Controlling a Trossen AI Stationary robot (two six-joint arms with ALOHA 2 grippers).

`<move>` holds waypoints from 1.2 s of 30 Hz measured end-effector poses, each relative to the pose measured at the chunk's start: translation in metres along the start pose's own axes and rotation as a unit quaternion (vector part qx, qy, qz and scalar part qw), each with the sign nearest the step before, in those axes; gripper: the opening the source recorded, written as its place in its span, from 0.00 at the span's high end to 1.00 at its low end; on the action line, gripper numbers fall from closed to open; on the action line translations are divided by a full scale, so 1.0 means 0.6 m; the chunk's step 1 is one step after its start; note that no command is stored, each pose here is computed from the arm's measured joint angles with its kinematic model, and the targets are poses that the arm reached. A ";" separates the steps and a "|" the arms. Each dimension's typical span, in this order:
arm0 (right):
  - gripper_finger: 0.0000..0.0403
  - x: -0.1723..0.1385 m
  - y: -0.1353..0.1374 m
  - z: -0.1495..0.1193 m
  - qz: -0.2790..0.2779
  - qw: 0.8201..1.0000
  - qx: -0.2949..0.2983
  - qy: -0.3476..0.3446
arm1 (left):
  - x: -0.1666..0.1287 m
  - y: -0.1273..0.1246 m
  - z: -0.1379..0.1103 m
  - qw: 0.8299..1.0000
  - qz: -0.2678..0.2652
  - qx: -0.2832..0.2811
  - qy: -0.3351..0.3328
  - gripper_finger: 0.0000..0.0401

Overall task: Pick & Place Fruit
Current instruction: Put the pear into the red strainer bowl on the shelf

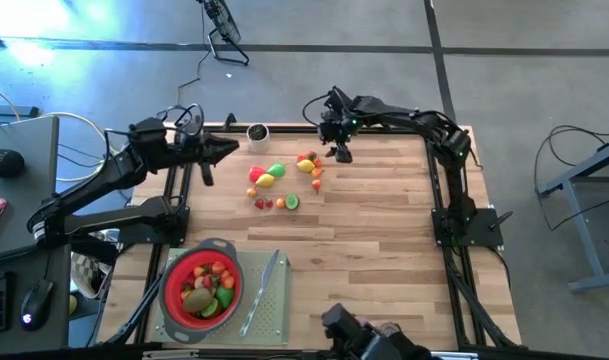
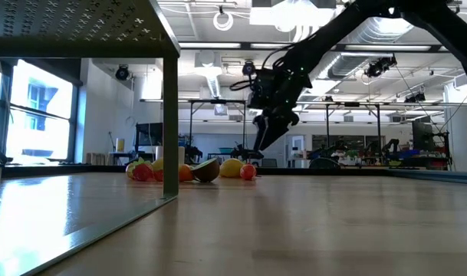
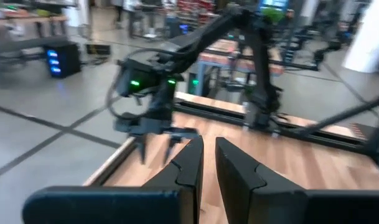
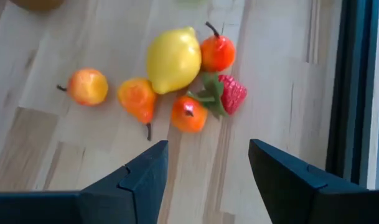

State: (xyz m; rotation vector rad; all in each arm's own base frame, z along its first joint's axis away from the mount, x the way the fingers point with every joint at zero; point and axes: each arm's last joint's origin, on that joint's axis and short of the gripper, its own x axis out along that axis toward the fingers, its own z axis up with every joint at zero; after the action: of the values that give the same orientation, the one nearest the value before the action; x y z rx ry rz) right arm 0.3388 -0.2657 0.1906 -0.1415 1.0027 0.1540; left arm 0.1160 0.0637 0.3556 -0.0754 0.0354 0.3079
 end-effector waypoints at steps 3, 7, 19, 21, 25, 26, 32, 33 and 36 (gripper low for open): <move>0.47 0.014 0.001 -0.003 0.023 1.000 0.002 -0.009 | 0.000 0.002 0.002 1.000 0.026 0.001 -0.007 0.90; 0.47 0.036 0.009 -0.004 0.033 0.999 0.007 0.009 | 0.000 0.003 0.006 0.999 0.029 0.004 -0.019 0.90; 0.47 0.064 0.035 0.026 0.019 1.000 0.000 0.017 | -0.001 0.002 0.007 0.999 0.029 0.005 -0.023 0.90; 0.47 0.070 0.035 0.028 0.011 1.000 0.005 0.017 | -0.001 0.002 0.007 0.999 0.029 0.004 -0.023 0.90; 0.47 0.081 0.031 0.022 -0.001 0.999 0.014 0.030 | -0.001 0.002 0.007 0.999 0.029 0.004 -0.022 0.90; 0.47 0.083 0.030 0.021 0.001 0.999 0.015 0.028 | -0.001 0.002 0.007 0.999 0.029 0.004 -0.022 0.90; 0.47 0.091 0.028 0.017 0.008 0.999 0.020 0.026 | 0.000 0.002 0.007 0.999 0.029 0.004 -0.022 0.90; 0.47 0.092 0.028 0.015 0.007 0.999 0.021 0.029 | 0.000 0.002 0.007 0.999 0.029 0.004 -0.021 0.90; 0.47 0.098 0.025 0.013 0.008 0.999 0.021 0.026 | 0.000 0.002 0.007 0.999 0.029 0.004 -0.021 0.90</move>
State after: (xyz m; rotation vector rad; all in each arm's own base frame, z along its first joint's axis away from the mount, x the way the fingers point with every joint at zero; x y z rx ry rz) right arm 0.3732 -0.2457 0.1442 -0.1007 1.0580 0.1443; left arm 0.1154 0.0653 0.3595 -0.0599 -0.0036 0.3667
